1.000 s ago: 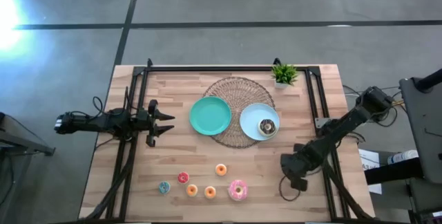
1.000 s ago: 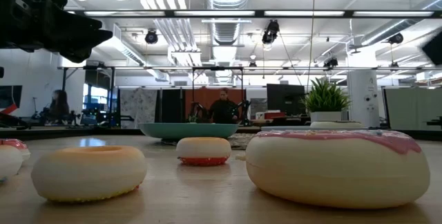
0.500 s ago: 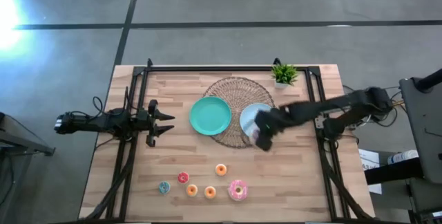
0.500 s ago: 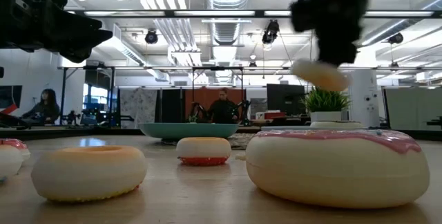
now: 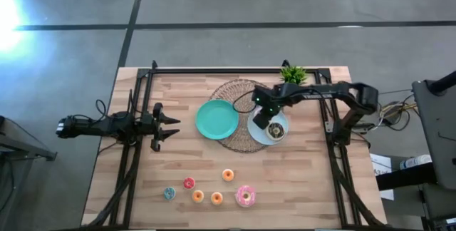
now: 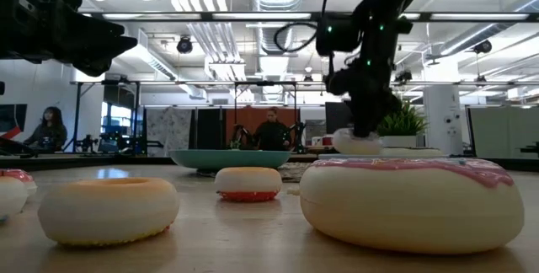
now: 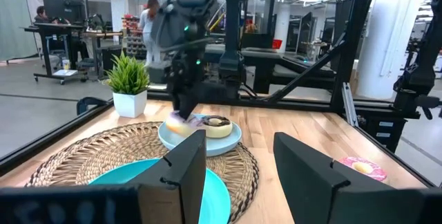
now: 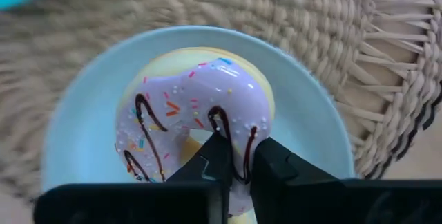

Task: Pick & Place donuts
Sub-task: Put the large purple donut on the blue plate

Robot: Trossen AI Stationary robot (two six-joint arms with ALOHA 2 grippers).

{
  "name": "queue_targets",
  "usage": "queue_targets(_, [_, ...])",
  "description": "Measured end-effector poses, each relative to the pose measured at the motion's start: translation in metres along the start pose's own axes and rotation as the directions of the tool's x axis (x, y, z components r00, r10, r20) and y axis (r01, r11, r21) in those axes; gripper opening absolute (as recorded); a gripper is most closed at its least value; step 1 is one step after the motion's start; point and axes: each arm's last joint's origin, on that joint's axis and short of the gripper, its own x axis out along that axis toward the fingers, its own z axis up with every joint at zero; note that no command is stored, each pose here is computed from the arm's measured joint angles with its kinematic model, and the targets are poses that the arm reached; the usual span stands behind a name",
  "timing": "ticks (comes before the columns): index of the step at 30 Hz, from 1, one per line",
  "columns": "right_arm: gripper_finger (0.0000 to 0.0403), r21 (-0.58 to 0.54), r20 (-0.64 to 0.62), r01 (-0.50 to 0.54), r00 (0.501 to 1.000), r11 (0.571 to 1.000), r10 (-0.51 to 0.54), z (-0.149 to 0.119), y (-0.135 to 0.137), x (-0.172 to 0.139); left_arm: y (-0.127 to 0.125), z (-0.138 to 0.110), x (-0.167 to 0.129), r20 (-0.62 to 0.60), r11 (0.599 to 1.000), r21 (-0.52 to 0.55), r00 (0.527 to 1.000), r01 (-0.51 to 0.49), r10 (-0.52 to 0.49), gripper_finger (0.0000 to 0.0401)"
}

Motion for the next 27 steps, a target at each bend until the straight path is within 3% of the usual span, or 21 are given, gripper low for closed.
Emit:
queue_targets(5, [0.0078, -0.001, -0.044, -0.010, 0.999, 1.000, 0.010, 0.001, -0.003, 0.010, 0.000, 0.000, 0.000, 0.000, 1.000, 0.000, 1.000, 0.000, 0.000, 0.0145])
queue_targets(11, [0.0151, -0.013, 0.021, 0.010, 1.000, 1.000, -0.010, -0.001, -0.005, -0.010, 0.000, 0.000, 0.000, 0.000, 1.000, 0.000, 1.000, 0.000, 0.000, 0.0145])
queue_targets(15, [0.0186, -0.092, 0.021, 0.023, 1.000, 0.996, -0.021, -0.006, -0.007, -0.021, 0.000, 0.000, 0.000, 0.000, 1.000, 0.000, 1.000, 0.000, 0.000, 0.0145])
queue_targets(27, [0.0207, -0.181, -0.030, 0.042, 0.998, 0.983, -0.048, -0.016, 0.002, -0.015, 0.000, 0.000, 0.000, 0.000, 1.000, 0.000, 1.000, 0.000, 0.000, 0.0145])
